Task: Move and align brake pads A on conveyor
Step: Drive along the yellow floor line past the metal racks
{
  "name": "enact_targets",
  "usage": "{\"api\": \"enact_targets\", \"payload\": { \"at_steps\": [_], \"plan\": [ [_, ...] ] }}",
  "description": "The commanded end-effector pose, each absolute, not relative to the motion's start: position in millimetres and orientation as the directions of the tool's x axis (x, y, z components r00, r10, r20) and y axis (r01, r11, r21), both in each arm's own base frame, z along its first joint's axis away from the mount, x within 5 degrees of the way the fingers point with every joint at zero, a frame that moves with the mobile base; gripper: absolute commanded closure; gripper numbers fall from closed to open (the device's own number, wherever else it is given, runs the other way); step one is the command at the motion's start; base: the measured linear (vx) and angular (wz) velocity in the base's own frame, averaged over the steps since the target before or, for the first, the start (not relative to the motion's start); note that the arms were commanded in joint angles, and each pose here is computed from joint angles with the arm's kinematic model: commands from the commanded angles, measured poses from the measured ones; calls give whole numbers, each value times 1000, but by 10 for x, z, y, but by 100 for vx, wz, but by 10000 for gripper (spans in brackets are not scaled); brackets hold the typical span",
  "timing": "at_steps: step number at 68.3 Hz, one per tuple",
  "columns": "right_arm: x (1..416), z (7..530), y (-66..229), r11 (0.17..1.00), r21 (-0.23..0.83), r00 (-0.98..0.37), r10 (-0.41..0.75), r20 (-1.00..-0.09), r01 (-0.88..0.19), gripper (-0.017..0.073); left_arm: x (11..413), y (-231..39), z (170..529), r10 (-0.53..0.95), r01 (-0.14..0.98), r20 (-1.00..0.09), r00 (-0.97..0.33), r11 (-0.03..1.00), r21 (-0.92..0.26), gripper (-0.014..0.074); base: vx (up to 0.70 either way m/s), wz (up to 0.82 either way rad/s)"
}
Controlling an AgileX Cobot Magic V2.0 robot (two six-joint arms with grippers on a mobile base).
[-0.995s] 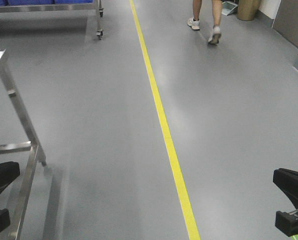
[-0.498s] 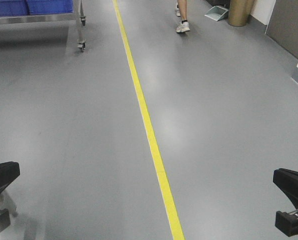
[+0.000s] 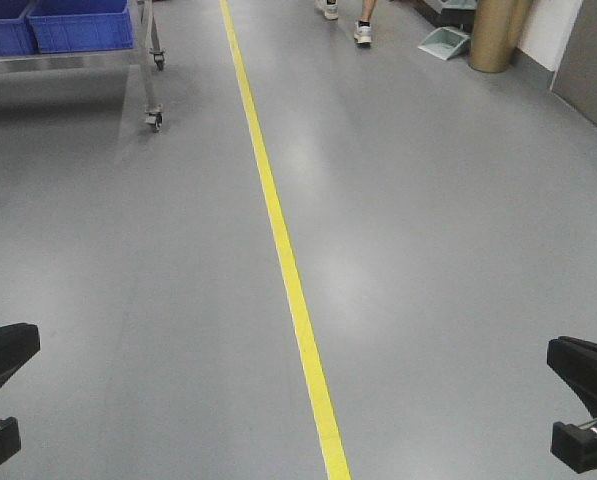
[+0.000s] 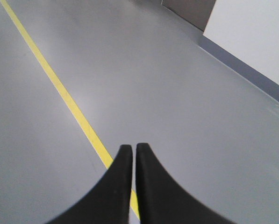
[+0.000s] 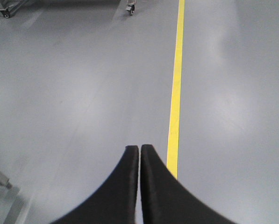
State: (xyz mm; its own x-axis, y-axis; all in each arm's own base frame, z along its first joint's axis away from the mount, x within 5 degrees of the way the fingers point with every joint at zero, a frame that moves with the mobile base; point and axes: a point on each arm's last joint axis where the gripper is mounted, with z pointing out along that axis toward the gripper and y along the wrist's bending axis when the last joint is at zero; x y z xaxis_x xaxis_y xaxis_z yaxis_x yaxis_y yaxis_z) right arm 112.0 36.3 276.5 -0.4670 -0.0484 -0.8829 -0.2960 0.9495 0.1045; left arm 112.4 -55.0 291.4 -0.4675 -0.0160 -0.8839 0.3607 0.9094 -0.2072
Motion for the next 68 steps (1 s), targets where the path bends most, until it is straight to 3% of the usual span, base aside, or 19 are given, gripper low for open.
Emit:
{"api": "enact_targets", "payload": {
  "at_steps": [1, 68],
  "plan": [
    [1158, 2900, 359, 952, 93, -392, -31, -920, -292, 568, 1150, -562, 3055, -54, 375, -919, -392, 902, -213, 600, 57, 10],
    [1164, 2891, 361, 952, 93, -400, -33, -916, -292, 568, 1150, -562, 3055, -54, 375, -919, -391, 902, -213, 600, 42, 15]
  ]
}}
